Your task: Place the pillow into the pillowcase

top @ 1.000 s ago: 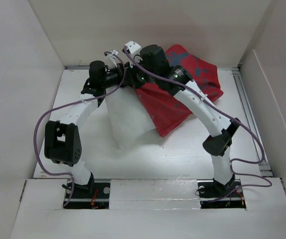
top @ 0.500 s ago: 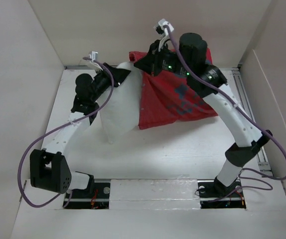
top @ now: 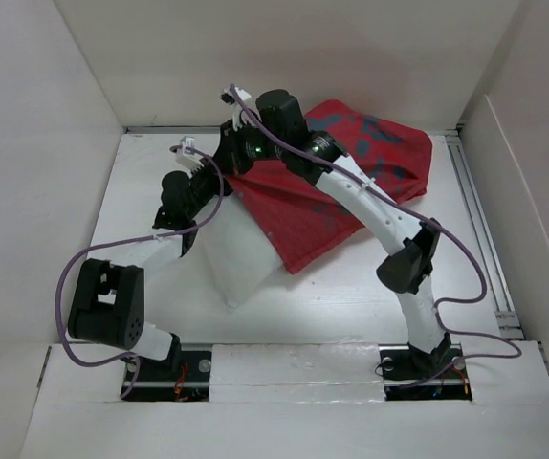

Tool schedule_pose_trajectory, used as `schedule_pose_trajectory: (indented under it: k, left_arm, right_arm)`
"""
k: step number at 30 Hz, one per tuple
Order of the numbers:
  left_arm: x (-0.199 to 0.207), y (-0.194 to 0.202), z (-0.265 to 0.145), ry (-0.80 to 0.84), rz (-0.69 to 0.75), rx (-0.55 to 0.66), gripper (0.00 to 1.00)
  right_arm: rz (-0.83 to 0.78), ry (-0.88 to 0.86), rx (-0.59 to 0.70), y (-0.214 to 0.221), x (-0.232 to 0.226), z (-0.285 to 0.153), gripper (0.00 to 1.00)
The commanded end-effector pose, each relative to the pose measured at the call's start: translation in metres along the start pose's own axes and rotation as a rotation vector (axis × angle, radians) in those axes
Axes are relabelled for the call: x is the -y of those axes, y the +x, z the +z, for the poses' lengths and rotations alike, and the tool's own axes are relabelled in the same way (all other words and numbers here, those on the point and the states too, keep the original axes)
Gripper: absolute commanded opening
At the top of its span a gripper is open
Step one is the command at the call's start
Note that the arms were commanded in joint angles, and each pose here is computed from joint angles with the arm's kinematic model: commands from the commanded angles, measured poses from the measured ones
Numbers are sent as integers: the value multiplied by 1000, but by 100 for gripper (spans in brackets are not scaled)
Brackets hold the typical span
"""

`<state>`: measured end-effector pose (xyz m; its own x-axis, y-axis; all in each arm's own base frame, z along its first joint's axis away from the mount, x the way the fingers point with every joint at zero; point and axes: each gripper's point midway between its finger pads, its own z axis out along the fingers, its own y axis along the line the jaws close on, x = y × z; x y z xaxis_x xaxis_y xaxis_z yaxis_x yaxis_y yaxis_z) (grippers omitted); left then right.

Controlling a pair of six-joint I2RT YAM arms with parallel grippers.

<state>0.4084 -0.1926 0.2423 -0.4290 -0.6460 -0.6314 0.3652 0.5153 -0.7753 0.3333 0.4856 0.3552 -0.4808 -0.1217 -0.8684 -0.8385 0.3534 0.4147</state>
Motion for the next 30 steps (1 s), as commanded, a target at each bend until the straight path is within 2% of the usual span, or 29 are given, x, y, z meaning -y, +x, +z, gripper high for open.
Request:
schedule_pose_trajectory:
  k: [1, 2, 3, 5, 6, 8, 9, 10, 11, 13, 15, 17, 18, 22, 26, 27, 28, 29, 30]
  left_arm:
    - [53, -48, 9, 181, 57, 153, 0]
    - [56, -52, 12, 189, 61, 159, 0]
    - [53, -55, 13, 188, 50, 156, 0]
    - [48, -55, 19, 190, 39, 144, 0]
    - [49, -57, 21, 197, 43, 149, 0]
    - [47, -51, 22, 202, 41, 124, 0]
    - [42, -47, 21, 191, 35, 116, 0]
    - [38, -45, 20, 185, 34, 124, 0]
    - [40, -47, 17, 197, 24, 148, 0]
    - [32, -42, 16, 187, -1, 151, 0]
    - [25, -36, 19, 178, -8, 132, 0]
    - [13, -29, 20, 142, -13, 119, 0]
    - [-10, -29, 20, 34, -5, 139, 0]
    - [-26, -27, 23, -38, 1, 138, 0]
    - [-58, -29, 35, -184, 8, 106, 0]
    - [-65, -31, 36, -229, 38, 98, 0]
    - [-89, -25, 30, -360, 34, 64, 19]
    - [-84, -41, 35, -395, 50, 80, 34]
    - [-90, -44, 32, -452, 59, 69, 55]
  right_arm:
    - [-181, -656, 211, -70, -220, -98, 0]
    - [-178, -749, 162, -53, -239, -105, 0]
    - [-197, -786, 185, -57, -256, -126, 0]
    - [-218, -776, 196, -53, -258, -131, 0]
    - [-178, -706, 160, -37, -232, -112, 0]
    - [-149, -584, 174, -31, -191, -96, 0]
    - [-90, -489, 138, -11, -140, -78, 0]
    - [-37, -438, 114, 2, -110, -63, 0]
    - [34, -431, 91, 13, -88, -53, 0]
    - [75, -383, 89, 23, -39, -35, 0]
    - [156, -294, 39, 52, 10, -5, 0]
    - [182, -265, 25, 62, 37, 9, 0]
    - [185, -227, 45, 56, 45, 16, 0]
    - [180, -244, 23, 58, 41, 29, 0]
    - [134, -249, 44, 42, 27, 31, 22]
    - [113, -229, 76, 29, 26, 20, 30]
    - [115, -198, 96, 23, 32, 15, 35]
    - [128, -135, 120, 17, 50, 9, 57]
    - [133, -123, 122, 13, 56, 5, 65]
